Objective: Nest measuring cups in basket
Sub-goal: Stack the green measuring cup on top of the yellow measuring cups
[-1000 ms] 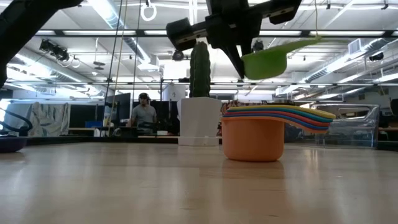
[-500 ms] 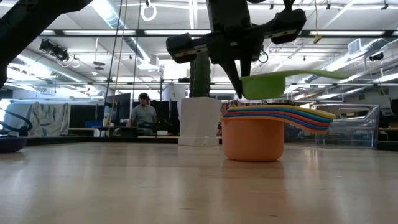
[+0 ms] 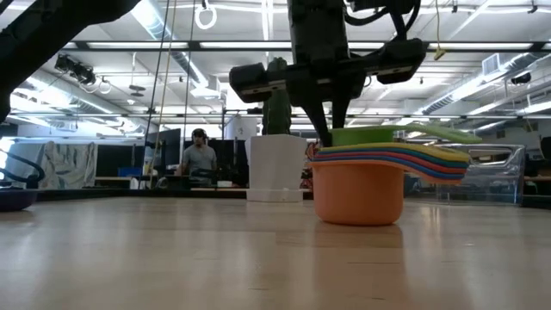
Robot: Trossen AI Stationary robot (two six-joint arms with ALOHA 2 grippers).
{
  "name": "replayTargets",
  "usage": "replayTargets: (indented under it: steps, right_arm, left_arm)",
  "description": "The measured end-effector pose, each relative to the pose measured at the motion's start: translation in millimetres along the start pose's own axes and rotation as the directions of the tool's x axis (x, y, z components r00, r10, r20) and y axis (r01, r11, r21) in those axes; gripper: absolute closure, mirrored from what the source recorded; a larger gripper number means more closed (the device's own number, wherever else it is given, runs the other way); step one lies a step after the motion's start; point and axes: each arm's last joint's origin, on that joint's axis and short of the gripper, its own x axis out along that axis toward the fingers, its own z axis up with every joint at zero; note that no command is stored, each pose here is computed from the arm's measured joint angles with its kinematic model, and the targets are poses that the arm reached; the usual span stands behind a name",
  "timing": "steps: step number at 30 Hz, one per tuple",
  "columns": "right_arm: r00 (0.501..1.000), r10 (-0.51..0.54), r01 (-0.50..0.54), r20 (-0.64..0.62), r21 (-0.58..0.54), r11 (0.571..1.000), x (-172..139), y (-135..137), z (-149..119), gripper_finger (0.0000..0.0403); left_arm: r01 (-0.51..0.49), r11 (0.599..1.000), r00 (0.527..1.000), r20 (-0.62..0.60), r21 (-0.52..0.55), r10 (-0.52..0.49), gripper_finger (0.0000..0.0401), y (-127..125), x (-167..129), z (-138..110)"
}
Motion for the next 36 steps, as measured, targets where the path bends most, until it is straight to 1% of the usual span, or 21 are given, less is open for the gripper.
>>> replayTargets:
  steps: [3, 7, 9, 14, 18, 22, 30, 34, 36]
  right_arm:
    - [1.0, 0.0, 0.0, 0.0, 0.0, 1.0, 0.0, 0.0, 0.0, 0.0291]
    - [1.0, 0.0, 0.0, 0.0, 0.0, 1.0, 0.0, 0.0, 0.0, 0.0292]
    - [1.0, 0.0, 0.0, 0.0, 0.0, 1.0, 0.0, 0.0, 0.0, 0.0292]
    - [1.0, 0.0, 0.0, 0.0, 0.0, 1.0, 0.0, 0.0, 0.0, 0.0292]
    - [1.0, 0.0, 0.0, 0.0, 0.007, 1.0, 0.0, 0.0, 0.0, 0.0292]
    - [1.0, 0.012, -0.012, 0.002, 0.009, 1.0, 0.0, 0.3, 0.0, 0.0292]
    - [0.996, 0.087, -0.088, 0.012, 0.009, 0.996, -0.1, 2.5, 0.4, 0.0292]
    - [0.995, 0.096, -0.096, 0.013, 0.008, 0.995, -0.1, 2.8, 0.4, 0.0292]
    - [0.995, 0.097, -0.097, 0.013, 0.008, 0.995, -0.1, 2.8, 0.4, 0.0292]
  left_arm:
    - [0.0, 1.0, 1.0, 0.001, 0.009, 0.0, 0.0367, 0.0, 0.0, 0.0]
    - [0.01, 0.997, 1.0, 0.0, 0.078, -0.01, 0.0344, -1.0, 0.2, 0.0]
    - [0.011, 0.996, 1.0, -0.012, 0.092, -0.01, 0.034, -1.0, 0.2, -0.3]
    - [0.015, 0.985, 0.998, -0.064, 0.17, -0.004, 0.0337, -0.8, 1.5, -1.8]
    - [0.022, 0.979, 0.995, -0.095, 0.2, -0.003, 0.0336, -0.7, 1.5, -2.7]
    - [0.012, 0.978, 0.995, -0.097, 0.206, 0.008, 0.0336, 0.4, 1.5, -3.0]
    - [-0.039, 0.976, 0.986, -0.152, 0.213, 0.072, 0.0335, 7.7, -3.3, -5.4]
    - [-0.016, 0.97, 0.974, -0.214, 0.244, 0.069, 0.0335, 7.4, -3.6, -7.2]
    - [-0.016, 0.968, 0.972, -0.224, 0.249, 0.073, 0.0335, 7.8, -3.7, -7.9]
